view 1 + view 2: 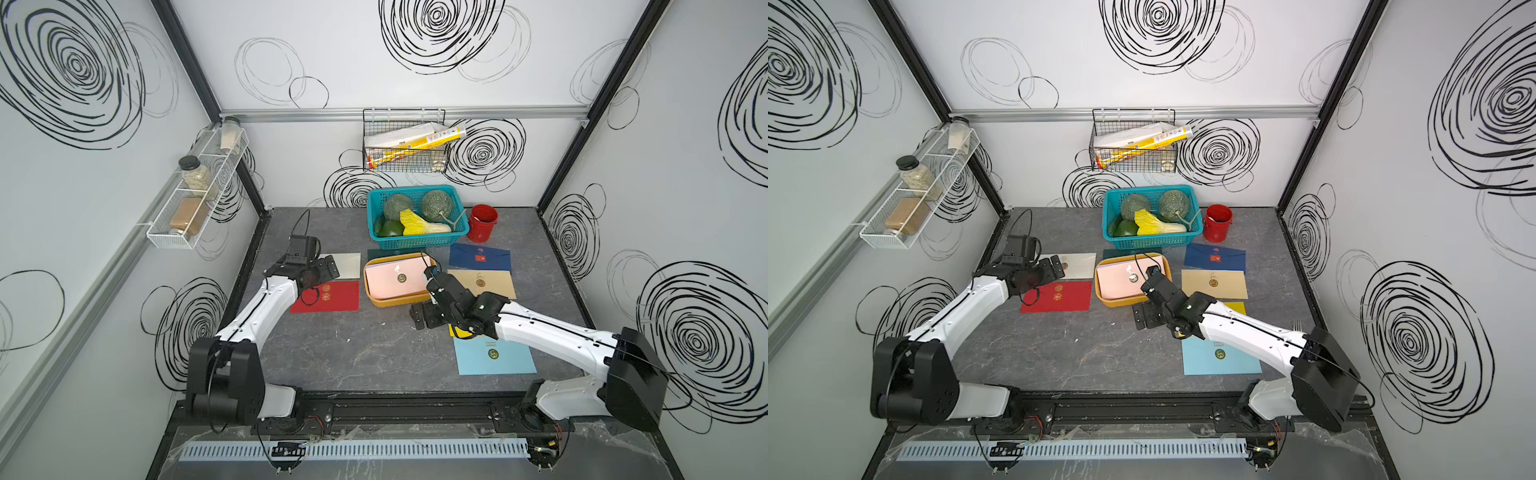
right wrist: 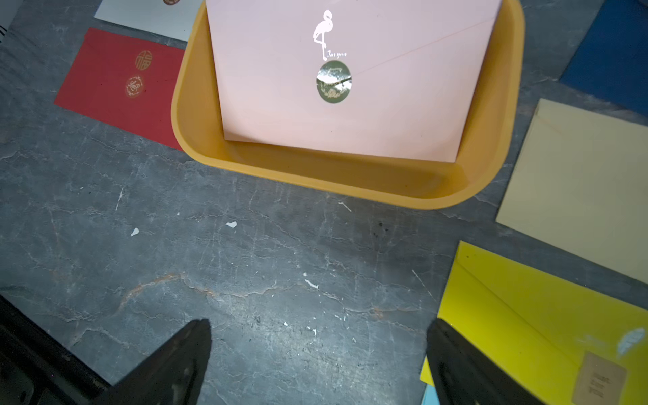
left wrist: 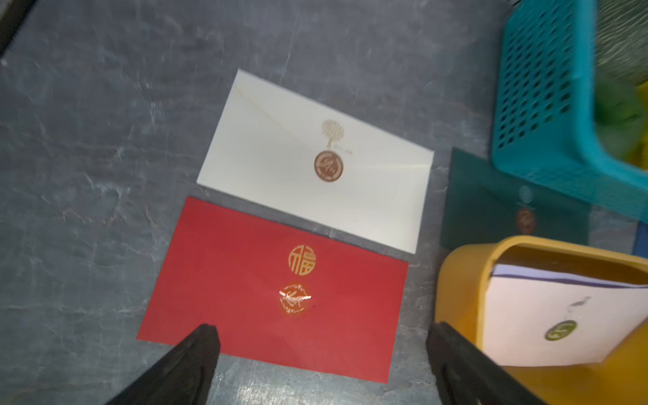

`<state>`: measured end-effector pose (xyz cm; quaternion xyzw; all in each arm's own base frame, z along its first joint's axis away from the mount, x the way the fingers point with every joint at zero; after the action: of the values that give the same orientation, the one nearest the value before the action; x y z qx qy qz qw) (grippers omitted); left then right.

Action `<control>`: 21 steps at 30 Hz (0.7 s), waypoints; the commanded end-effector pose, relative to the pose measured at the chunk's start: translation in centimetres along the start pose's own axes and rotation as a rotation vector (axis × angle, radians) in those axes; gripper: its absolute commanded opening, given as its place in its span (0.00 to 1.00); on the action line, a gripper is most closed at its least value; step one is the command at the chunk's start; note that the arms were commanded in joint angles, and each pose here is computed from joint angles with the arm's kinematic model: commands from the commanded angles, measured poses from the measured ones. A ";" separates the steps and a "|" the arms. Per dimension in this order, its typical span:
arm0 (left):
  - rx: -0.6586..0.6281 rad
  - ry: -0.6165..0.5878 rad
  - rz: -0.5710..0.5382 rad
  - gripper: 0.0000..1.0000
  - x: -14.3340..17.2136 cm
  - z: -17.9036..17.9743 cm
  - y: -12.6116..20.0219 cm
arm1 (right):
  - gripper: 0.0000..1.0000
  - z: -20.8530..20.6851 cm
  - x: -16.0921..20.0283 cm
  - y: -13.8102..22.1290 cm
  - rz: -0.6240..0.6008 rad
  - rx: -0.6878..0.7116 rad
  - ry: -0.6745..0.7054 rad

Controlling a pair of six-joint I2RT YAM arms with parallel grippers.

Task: Put the sealed envelopes into the storage box
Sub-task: Adjust the storage box at the center of the board.

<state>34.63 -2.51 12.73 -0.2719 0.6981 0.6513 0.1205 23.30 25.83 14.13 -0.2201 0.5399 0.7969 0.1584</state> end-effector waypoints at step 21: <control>0.048 -0.052 -0.029 0.99 2.5 -4.8 3.1 | 0.58 -7.8 -9.9 -5.6 -0.006 0.144 -0.099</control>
<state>31.52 -7.47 12.96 -0.2468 0.7130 0.6414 0.1386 35.09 20.80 12.10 -0.1620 0.5796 0.7708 0.2092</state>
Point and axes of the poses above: each gripper's point midway between its finger pads, its own y axis back along the fingers, its own z axis along the line the jaws close on, x = y × z, the point moved 2 cm from there along y, back along the fingers, and after that the axes turned 12 degrees about -y, right-handed, at the moved point
